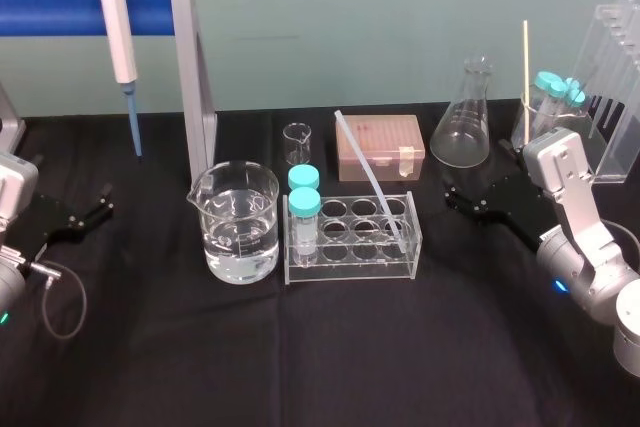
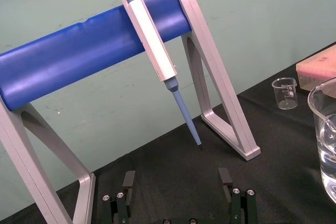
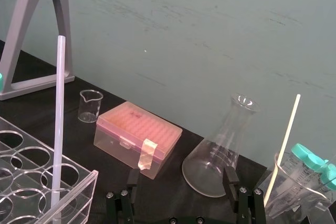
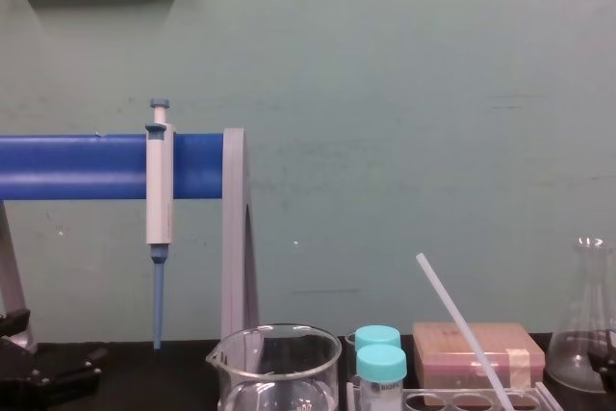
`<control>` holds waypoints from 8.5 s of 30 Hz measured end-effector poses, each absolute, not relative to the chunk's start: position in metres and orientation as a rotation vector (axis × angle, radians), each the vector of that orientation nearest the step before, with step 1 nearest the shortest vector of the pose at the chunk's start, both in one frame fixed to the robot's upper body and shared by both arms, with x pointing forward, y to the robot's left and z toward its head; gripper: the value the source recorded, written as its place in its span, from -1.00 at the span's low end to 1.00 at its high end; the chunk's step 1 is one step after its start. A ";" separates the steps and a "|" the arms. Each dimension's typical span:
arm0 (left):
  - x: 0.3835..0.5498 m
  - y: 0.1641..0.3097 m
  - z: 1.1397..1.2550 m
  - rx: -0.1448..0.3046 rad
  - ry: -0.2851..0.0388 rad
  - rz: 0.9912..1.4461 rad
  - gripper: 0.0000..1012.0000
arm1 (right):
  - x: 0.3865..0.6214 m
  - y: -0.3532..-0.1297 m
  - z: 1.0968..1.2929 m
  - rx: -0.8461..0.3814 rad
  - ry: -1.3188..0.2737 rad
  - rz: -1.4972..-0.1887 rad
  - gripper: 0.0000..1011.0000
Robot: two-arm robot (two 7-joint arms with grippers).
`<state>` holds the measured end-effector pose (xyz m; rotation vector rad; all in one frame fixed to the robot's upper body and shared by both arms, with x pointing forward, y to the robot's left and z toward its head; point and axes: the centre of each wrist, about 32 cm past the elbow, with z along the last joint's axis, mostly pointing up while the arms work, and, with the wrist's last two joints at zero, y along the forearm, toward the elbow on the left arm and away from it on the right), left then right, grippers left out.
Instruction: Pick up the stirring rod with one hand, then place it down.
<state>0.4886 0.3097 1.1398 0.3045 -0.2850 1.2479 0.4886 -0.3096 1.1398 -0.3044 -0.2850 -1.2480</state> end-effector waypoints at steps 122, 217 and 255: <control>0.489 0.310 1.140 0.304 -0.285 1.248 0.98 | 0.603 -0.293 1.151 -0.081 -0.076 -0.689 0.88; 0.489 0.310 1.140 0.305 -0.285 1.248 0.98 | 0.551 -0.286 1.163 0.283 -0.467 -0.904 -0.86; 0.489 0.310 1.140 0.304 -0.285 1.248 0.98 | 0.532 -0.281 1.150 0.334 -0.391 -0.989 -0.86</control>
